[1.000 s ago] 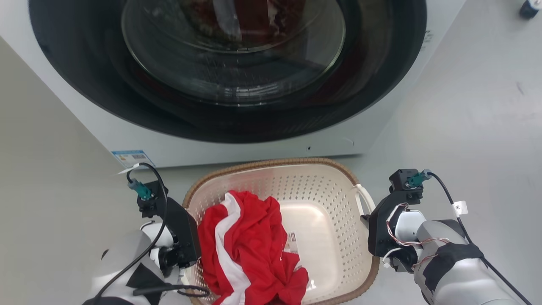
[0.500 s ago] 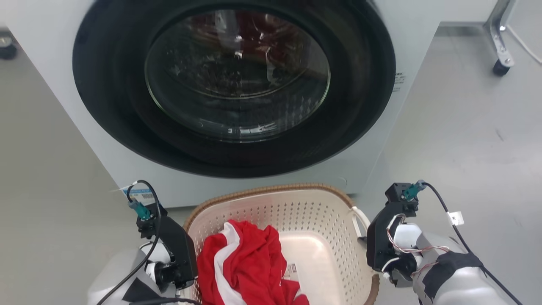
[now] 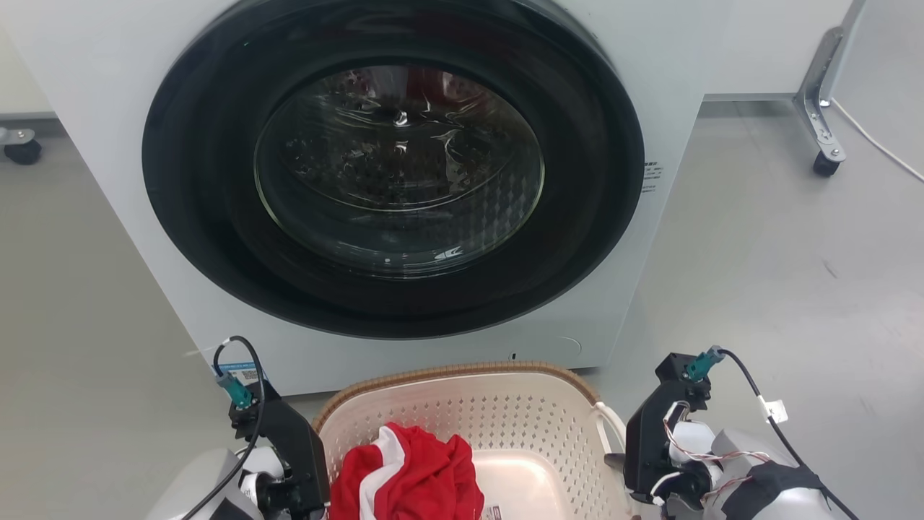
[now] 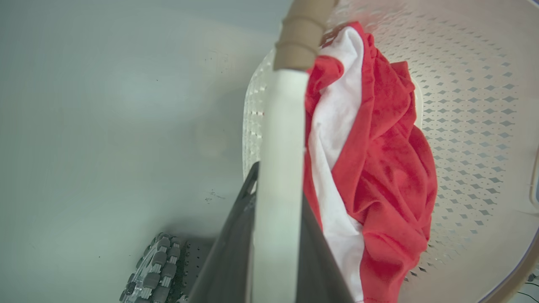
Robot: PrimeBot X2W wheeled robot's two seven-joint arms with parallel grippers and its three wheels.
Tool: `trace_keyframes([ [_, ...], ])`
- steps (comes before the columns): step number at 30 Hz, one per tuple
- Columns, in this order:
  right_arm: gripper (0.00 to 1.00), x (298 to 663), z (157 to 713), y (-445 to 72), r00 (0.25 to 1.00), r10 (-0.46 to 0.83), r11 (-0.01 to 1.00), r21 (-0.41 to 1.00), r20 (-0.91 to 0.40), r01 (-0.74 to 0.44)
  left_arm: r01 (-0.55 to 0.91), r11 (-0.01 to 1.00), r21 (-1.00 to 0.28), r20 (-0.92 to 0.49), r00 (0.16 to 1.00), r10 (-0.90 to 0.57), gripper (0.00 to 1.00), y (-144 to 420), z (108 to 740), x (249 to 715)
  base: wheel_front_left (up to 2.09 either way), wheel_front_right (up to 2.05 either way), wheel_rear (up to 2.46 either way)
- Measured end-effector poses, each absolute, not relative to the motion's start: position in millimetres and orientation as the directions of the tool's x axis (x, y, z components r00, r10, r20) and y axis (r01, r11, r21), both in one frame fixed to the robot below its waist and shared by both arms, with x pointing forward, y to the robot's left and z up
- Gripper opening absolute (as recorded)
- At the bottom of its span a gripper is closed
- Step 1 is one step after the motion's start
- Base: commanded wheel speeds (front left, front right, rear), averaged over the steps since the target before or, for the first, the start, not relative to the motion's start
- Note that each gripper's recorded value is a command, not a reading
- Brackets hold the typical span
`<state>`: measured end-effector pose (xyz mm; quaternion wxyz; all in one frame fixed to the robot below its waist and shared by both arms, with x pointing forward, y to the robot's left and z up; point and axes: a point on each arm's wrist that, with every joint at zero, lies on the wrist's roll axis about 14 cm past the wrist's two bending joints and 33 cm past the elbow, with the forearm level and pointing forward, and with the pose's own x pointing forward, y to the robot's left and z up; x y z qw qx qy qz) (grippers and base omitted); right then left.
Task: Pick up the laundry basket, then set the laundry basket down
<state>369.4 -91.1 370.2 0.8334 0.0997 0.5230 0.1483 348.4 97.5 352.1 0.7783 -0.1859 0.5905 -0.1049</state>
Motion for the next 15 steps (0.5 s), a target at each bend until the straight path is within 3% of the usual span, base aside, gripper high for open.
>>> trace_keyframes([
  [15, 0.0, 358.7, 368.7, -90.1, 0.377, 0.368, 0.93, 0.346, -0.85, -0.127, -0.07, 0.906, -0.418, -0.887, 0.249, -0.39, 0.0, 96.9, 345.7, 334.8, 0.0, 0.0, 0.0],
])
